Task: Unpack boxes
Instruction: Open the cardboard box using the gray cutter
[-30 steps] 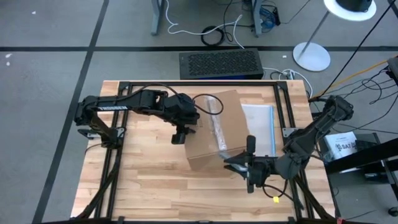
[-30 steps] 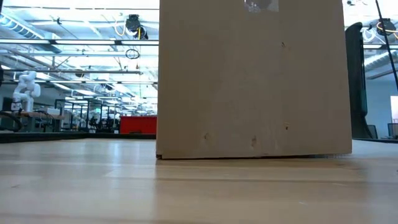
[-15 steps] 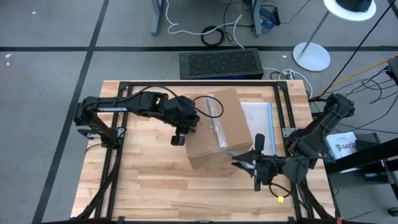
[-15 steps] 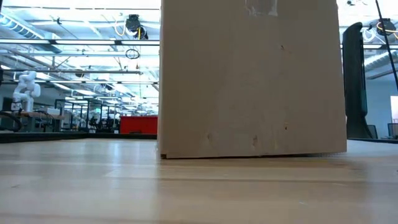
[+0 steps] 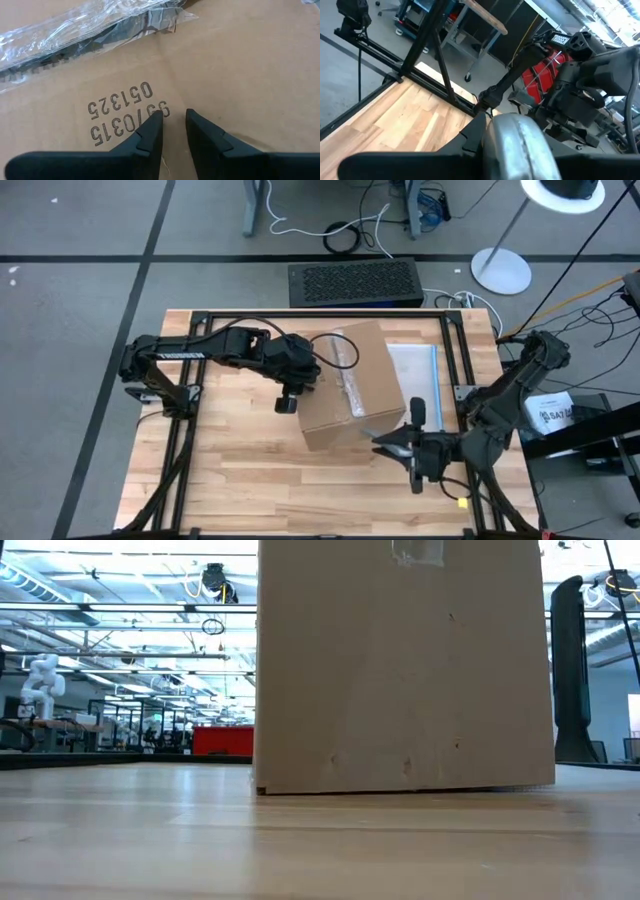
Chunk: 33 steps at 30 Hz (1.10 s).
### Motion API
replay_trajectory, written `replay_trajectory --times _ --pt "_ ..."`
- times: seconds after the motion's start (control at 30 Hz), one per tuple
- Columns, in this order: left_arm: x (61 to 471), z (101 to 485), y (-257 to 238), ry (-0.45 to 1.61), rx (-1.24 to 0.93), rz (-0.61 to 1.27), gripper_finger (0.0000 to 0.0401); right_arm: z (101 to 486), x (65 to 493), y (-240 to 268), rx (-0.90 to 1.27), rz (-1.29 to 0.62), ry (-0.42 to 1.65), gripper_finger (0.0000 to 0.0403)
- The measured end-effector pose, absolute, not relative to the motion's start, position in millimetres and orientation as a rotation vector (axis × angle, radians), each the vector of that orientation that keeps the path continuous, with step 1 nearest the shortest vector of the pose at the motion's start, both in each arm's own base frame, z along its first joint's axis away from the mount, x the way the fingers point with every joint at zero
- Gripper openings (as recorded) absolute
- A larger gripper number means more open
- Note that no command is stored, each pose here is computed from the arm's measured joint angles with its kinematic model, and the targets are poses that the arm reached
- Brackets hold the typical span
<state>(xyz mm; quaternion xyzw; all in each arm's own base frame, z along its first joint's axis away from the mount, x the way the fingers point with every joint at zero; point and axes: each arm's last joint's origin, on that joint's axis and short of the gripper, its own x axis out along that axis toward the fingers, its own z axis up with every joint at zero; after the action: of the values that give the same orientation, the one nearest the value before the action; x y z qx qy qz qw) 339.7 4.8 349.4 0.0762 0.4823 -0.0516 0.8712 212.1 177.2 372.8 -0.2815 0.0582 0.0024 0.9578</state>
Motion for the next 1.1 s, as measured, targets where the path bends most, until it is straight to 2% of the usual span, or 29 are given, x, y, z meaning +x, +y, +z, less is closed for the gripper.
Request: replay_trajectory --times 0.43,1.1 --pt "339.6 349.4 1.8 1.009 0.165 -0.113 0.0089 365.5 230.4 163.7 -0.588 -0.009 0.162 0.0065" --pt "340.4 349.5 1.8 1.003 0.169 -0.108 0.0088 361.4 222.0 163.8 -0.625 -0.098 0.227 0.0065"
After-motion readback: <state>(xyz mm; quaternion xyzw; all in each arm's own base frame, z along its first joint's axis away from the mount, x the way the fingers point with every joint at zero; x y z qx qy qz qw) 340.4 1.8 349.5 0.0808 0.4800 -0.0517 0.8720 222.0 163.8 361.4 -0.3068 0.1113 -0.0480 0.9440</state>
